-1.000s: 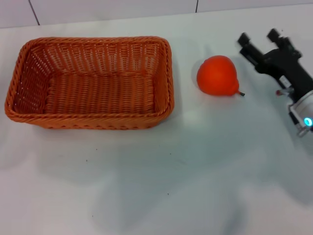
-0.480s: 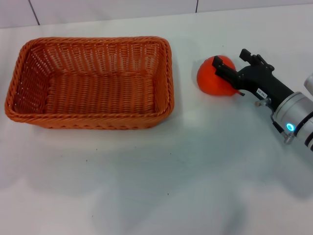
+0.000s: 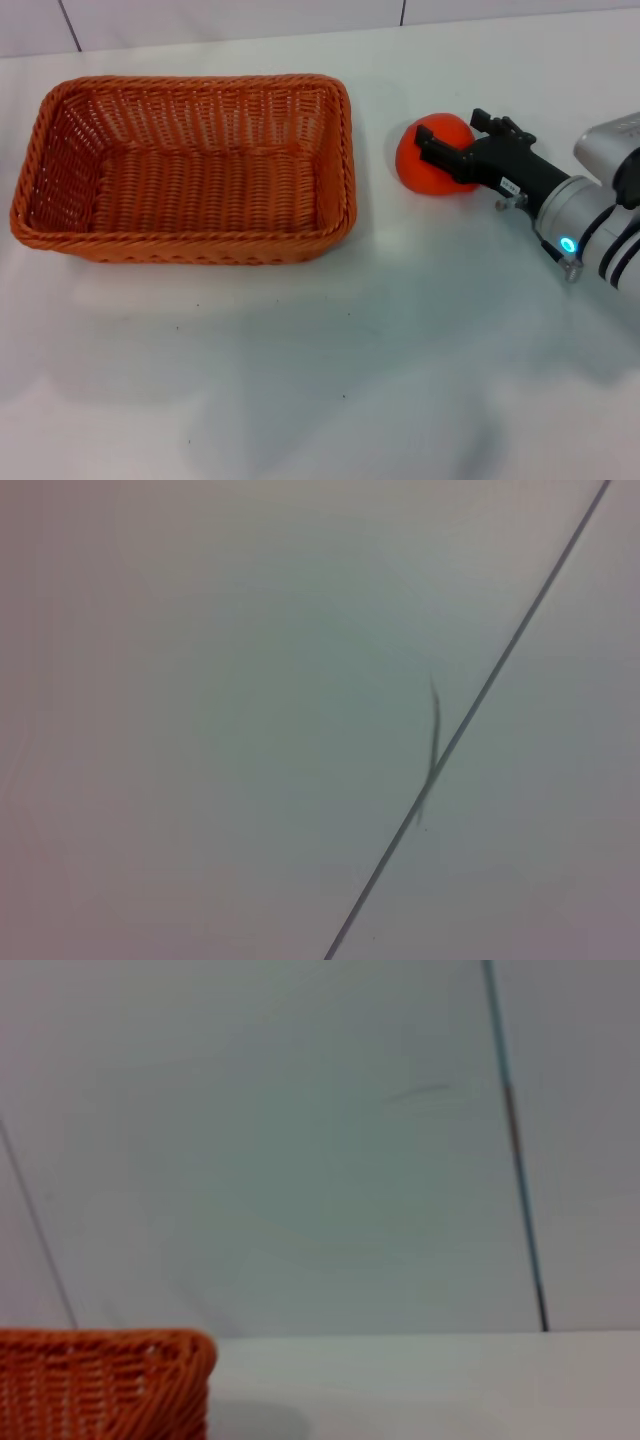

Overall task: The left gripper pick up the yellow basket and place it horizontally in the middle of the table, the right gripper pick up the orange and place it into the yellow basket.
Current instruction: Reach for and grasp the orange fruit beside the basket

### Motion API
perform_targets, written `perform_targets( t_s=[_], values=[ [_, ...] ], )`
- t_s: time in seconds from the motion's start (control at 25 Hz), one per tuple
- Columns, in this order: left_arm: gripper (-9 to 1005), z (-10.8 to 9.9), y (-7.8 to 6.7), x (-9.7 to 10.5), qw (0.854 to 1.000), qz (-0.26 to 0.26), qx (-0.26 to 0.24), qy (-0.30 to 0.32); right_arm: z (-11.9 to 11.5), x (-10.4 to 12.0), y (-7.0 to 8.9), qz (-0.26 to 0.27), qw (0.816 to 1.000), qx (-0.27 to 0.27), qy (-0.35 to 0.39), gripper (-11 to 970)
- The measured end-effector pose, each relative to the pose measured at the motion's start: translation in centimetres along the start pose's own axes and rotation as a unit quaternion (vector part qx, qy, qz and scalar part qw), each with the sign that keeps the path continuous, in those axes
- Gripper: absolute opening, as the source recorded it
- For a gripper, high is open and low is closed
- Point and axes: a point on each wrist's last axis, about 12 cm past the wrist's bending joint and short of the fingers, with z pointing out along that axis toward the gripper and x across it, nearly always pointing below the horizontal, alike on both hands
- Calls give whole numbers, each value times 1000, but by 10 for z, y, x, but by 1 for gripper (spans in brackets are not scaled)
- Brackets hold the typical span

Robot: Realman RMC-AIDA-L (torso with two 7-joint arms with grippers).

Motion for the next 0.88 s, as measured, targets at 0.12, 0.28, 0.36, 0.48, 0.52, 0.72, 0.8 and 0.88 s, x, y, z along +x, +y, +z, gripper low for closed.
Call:
perform_targets(
  t_s=[0.12,0.28,0.36,0.48,0.52,0.72,0.8,0.88],
  values=[
    [916,0,0,1,1000,1,-1,1,4,1,-2,10,1000,4,-8,949],
    [916,0,1,2,1000,1,-4,1,5,2,-2,20,1000,3,-9,936],
    [916,1,1,2,1000,3,-4,1,4,1,-1,21,1000,2,-10,908],
    [915,2,1,1,1000,5,-3,1,2,-1,-2,23,1000,3,-10,867],
    [915,2,1,1,1000,5,-3,0,1,-2,-2,23,1000,3,-9,853],
    [915,2,0,1,1000,6,-3,0,0,-2,-1,33,999,4,-8,681],
    [915,2,1,1,1000,6,-3,0,0,-2,-1,35,999,4,-8,602],
    [915,1,1,1,1000,5,-4,1,0,-2,-1,37,999,4,-8,541]
  ],
)
